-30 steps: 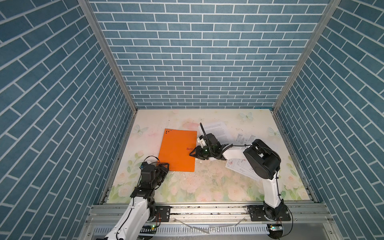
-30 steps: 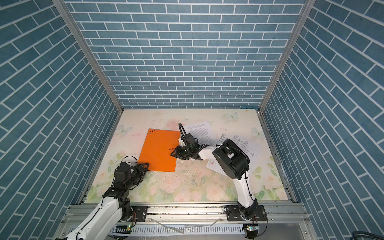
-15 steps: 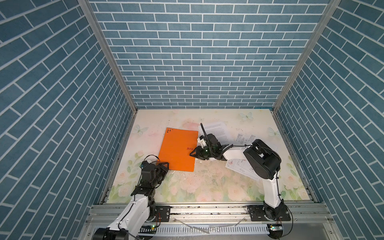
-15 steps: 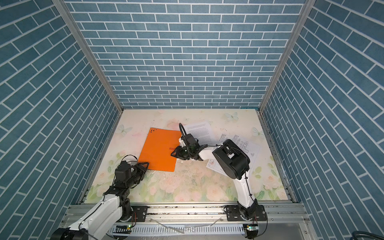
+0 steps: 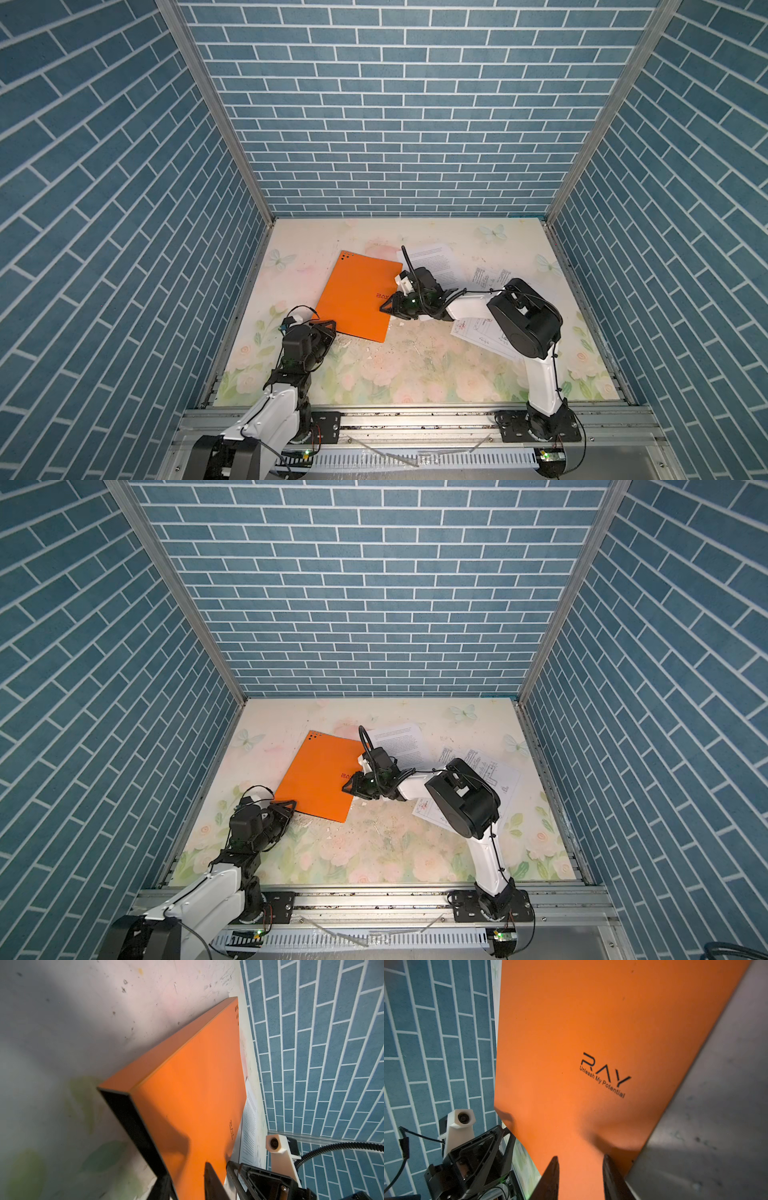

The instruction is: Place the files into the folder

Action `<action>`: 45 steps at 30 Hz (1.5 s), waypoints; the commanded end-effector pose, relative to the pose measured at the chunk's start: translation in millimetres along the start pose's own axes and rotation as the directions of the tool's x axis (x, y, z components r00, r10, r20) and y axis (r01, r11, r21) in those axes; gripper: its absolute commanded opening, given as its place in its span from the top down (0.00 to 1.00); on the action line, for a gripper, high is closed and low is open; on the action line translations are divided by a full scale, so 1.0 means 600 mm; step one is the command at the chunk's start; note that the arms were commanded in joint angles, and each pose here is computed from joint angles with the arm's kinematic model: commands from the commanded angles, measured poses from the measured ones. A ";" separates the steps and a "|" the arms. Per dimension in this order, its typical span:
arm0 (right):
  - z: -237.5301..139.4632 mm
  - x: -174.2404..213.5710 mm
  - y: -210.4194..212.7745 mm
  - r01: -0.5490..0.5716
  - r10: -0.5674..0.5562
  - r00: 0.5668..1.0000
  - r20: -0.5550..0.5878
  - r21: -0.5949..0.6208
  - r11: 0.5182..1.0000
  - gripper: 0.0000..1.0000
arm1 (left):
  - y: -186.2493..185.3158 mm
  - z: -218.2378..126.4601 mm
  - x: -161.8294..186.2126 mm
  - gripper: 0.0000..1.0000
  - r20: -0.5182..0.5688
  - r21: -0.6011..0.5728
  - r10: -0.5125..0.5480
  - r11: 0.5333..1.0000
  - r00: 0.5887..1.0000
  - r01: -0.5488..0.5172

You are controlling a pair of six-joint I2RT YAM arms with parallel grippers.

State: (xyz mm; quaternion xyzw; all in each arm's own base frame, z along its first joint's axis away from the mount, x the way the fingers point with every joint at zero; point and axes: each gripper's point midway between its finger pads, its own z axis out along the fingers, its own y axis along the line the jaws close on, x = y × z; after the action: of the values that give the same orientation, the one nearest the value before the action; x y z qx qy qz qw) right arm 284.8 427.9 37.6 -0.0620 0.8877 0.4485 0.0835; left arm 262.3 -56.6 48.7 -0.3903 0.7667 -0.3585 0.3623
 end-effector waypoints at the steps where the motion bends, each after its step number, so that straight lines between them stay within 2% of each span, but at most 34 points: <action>1: 0.001 0.046 -0.082 -0.066 0.078 0.994 -0.070 0.159 0.985 0.64 | 0.003 -0.001 0.005 0.76 0.006 0.044 0.035 0.998 0.999 -0.035; 8: -0.002 0.038 -0.065 -0.054 0.064 0.996 -0.068 0.141 0.989 0.64 | -0.018 0.018 0.005 0.85 -0.017 0.085 0.053 0.995 0.998 -0.051; 15: -0.008 0.034 -0.059 -0.051 0.060 0.997 -0.056 0.141 0.989 0.64 | -0.040 0.042 0.005 1.00 -0.025 0.182 0.048 0.982 0.999 -0.043; 19: -0.018 0.024 -0.048 -0.041 0.045 0.999 -0.031 0.134 0.990 0.62 | -0.038 0.052 0.008 1.00 -0.034 0.208 0.013 0.978 0.999 -0.006; 24: -0.040 0.006 -0.031 -0.031 0.029 0.999 0.017 0.125 0.992 0.56 | -0.042 0.056 0.011 1.00 -0.045 0.213 0.023 0.977 0.999 -0.013; 28: -0.069 -0.013 -0.026 -0.033 0.024 0.997 0.076 0.117 0.993 0.49 | -0.072 0.049 -0.001 1.00 -0.030 0.270 -0.006 0.963 1.000 0.014; 34: -0.108 -0.031 -0.019 -0.035 0.022 0.991 0.134 0.094 0.995 0.44 | -0.116 0.046 -0.013 1.00 -0.041 0.340 -0.061 0.938 0.997 0.071; 40: -0.113 -0.045 -0.004 -0.052 0.046 0.986 0.157 0.032 0.998 0.44 | -0.131 0.050 0.005 1.00 -0.066 0.345 -0.047 0.936 0.997 0.067; 45: -0.107 -0.048 0.006 -0.063 0.063 0.986 0.154 -0.008 0.998 0.50 | -0.138 0.050 0.012 1.00 -0.071 0.364 -0.047 0.929 0.996 0.070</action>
State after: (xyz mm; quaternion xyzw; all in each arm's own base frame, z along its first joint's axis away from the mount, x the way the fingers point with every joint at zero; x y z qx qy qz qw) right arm 310.5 377.2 84.8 -0.0073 0.8851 0.4418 0.1464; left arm 306.5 -103.6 87.2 -0.3399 0.6990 -0.5037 0.3772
